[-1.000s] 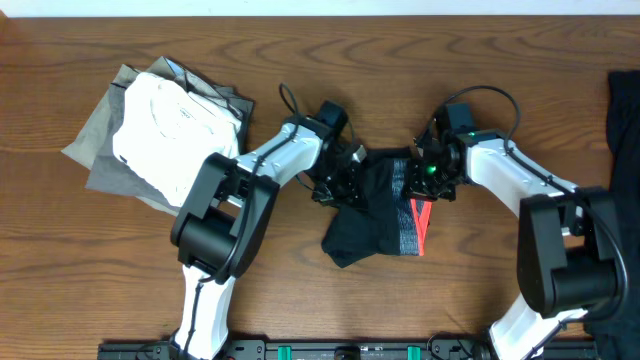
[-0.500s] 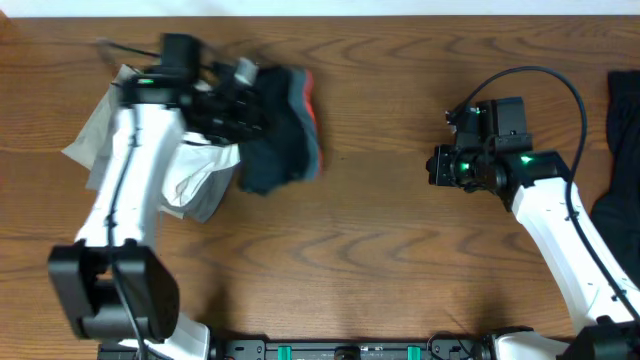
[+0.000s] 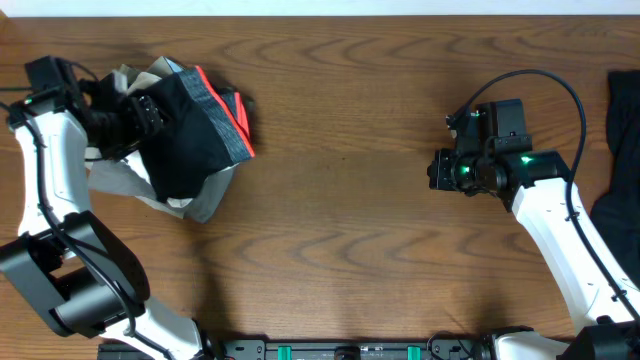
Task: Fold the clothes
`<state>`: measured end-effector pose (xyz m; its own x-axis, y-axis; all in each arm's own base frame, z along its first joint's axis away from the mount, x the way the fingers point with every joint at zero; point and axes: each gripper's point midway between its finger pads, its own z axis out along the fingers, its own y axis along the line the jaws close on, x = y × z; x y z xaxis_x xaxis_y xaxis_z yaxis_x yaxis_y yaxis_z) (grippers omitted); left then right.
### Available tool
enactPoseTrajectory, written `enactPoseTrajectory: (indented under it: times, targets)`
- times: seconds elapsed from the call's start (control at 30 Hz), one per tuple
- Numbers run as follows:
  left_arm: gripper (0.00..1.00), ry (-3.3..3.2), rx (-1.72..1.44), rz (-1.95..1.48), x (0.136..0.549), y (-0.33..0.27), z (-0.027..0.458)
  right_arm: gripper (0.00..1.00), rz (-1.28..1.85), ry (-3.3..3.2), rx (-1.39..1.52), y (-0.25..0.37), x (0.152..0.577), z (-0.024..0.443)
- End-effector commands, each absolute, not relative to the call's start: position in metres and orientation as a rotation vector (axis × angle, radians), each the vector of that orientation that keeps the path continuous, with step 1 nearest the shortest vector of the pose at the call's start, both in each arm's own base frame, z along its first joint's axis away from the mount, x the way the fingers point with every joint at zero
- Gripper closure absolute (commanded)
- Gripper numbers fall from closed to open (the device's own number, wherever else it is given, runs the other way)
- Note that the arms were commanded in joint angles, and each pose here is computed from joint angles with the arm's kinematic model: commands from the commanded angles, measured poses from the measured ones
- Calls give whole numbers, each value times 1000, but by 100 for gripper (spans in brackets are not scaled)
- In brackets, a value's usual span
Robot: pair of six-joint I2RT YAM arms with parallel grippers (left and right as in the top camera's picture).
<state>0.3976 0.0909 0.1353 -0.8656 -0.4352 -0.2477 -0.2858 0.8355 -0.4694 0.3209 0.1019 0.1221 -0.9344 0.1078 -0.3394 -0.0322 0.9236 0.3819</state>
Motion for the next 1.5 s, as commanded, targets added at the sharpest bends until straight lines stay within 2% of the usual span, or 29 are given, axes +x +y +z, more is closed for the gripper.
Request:
enactPoseTrajectory:
  times: [0.0,0.1,0.23,0.37,0.4,0.43,0.5,0.6,0.67,0.8,0.87,0.9,1.0,1.03,1.07,1.1,1.27,1.47]
  targets:
    - [2,2680,-572,-551,391,105,136,99,550,2729,63,105,318,123]
    - [2,2671,-702,-469,378,128,144,99,548,2748,68,104,314,122]
    - [2,2580,-770,-442,367,148,178,99,545,2768,71,103,310,120]
    - [1,2470,-690,-551,363,132,223,98,544,2758,59,104,312,121]
    - [5,2462,-649,-562,362,124,231,98,542,2752,44,104,313,121]
    - [14,2459,-603,-569,360,116,238,99,539,2745,27,104,314,122]
    - [24,2466,-496,-564,356,95,250,96,535,2724,-11,104,316,125]
    - [31,2480,-252,-541,345,53,271,92,537,2665,-102,107,319,141]
    - [31,2473,-112,-468,337,28,285,89,544,2592,-187,110,320,162]
    - [31,2426,80,-210,312,-6,315,75,531,2418,-331,114,317,211]
    - [28,2377,156,-106,294,-18,332,63,516,2332,-356,113,310,237]
    - [22,2351,197,-71,281,-26,340,52,508,2284,-365,111,304,251]
    - [11,2314,230,-66,258,-36,350,30,498,2198,-375,109,291,276]
    - [8,2311,222,-81,249,-39,351,12,495,2171,-377,109,285,284]
    - [5,2320,206,-99,241,-40,349,1,492,2148,-379,108,279,291]
    - [0,2333,190,-107,235,-40,347,1,491,2135,-380,107,275,295]
    - [2,2462,156,-116,213,-37,317,1,509,2089,-390,105,243,310]
    - [2,2531,160,-110,217,-37,299,1,510,2105,-389,102,225,309]
